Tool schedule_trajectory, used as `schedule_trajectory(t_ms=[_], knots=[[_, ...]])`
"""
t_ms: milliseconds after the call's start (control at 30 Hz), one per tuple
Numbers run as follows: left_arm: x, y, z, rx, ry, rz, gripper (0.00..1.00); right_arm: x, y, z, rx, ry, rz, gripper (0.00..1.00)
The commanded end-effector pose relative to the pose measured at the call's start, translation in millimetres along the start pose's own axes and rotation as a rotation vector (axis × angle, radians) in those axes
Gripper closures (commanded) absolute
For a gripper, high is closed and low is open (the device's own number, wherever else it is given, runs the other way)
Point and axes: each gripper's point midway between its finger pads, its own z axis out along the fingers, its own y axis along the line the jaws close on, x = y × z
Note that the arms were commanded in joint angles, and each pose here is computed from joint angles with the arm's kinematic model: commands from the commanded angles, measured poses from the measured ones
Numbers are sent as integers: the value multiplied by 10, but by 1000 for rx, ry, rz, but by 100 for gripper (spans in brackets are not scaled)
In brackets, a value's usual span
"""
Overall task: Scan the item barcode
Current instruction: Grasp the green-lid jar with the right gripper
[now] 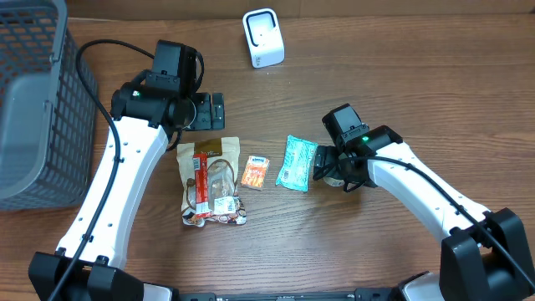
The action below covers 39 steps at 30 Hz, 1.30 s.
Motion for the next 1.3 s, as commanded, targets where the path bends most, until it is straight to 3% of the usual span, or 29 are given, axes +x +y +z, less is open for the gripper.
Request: schedule_trajectory(t_ms=[0,1267], knots=[[-44,4,-45,-5,-17,7,0,31,7,29,-6,14,11,5],[-44,4,-45,-5,-17,7,0,7,-52,478,87,49,-12,6]])
